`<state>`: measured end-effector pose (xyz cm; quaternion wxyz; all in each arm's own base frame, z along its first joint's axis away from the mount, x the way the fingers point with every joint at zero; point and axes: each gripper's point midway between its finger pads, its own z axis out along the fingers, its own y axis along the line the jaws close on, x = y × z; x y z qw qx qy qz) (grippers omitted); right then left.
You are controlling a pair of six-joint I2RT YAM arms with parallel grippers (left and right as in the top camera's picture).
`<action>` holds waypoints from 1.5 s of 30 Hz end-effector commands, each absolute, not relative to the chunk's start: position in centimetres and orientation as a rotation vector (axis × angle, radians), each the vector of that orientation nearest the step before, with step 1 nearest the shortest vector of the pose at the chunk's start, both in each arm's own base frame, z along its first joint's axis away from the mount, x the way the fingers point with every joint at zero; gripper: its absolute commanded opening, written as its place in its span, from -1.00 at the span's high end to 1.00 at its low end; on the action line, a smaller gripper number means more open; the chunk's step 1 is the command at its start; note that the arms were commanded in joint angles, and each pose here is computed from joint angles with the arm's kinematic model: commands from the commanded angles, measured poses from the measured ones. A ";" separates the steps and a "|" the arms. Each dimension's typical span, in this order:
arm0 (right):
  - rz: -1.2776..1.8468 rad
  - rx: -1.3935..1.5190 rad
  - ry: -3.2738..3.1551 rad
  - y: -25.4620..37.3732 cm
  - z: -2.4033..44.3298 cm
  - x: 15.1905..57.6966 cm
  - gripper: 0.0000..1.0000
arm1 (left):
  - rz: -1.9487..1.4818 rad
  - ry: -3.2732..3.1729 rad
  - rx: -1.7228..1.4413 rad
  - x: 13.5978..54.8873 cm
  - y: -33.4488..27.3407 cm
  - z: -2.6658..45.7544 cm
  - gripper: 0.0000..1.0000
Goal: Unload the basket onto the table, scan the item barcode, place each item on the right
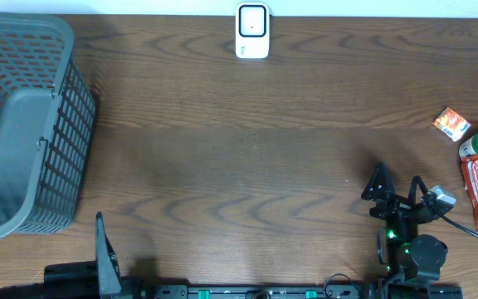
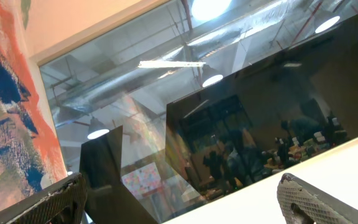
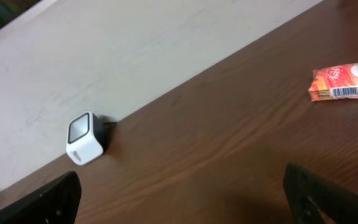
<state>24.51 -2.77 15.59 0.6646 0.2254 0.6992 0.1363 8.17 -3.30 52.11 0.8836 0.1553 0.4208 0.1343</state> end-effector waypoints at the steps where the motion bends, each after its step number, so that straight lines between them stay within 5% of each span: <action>1: 0.324 0.506 1.576 -2.5 15.7 24.5 -0.98 | 0.269 0.852 0.328 7.3 -3.6 52.2 -0.96; 16: 0.246 0.554 1.547 -3.9 15.8 24.3 -0.98 | 0.266 0.851 0.324 7.2 -3.5 52.2 -0.96; 22: -0.046 0.181 1.634 -3.2 15.7 24.4 -0.98 | 0.267 0.851 0.325 7.2 -3.5 52.2 -0.96; 32: -0.089 0.137 1.638 -3.2 15.7 24.4 -0.99 | 0.263 0.868 0.326 7.5 -3.5 51.9 -0.96; 41: -0.089 0.137 1.638 -3.2 15.7 24.4 -0.98 | 0.196 1.035 0.390 9.8 -4.3 48.3 -0.96; 45: -0.089 0.137 1.638 -3.2 15.7 24.4 -0.98 | 0.308 1.172 0.190 11.2 -0.2 46.4 -0.96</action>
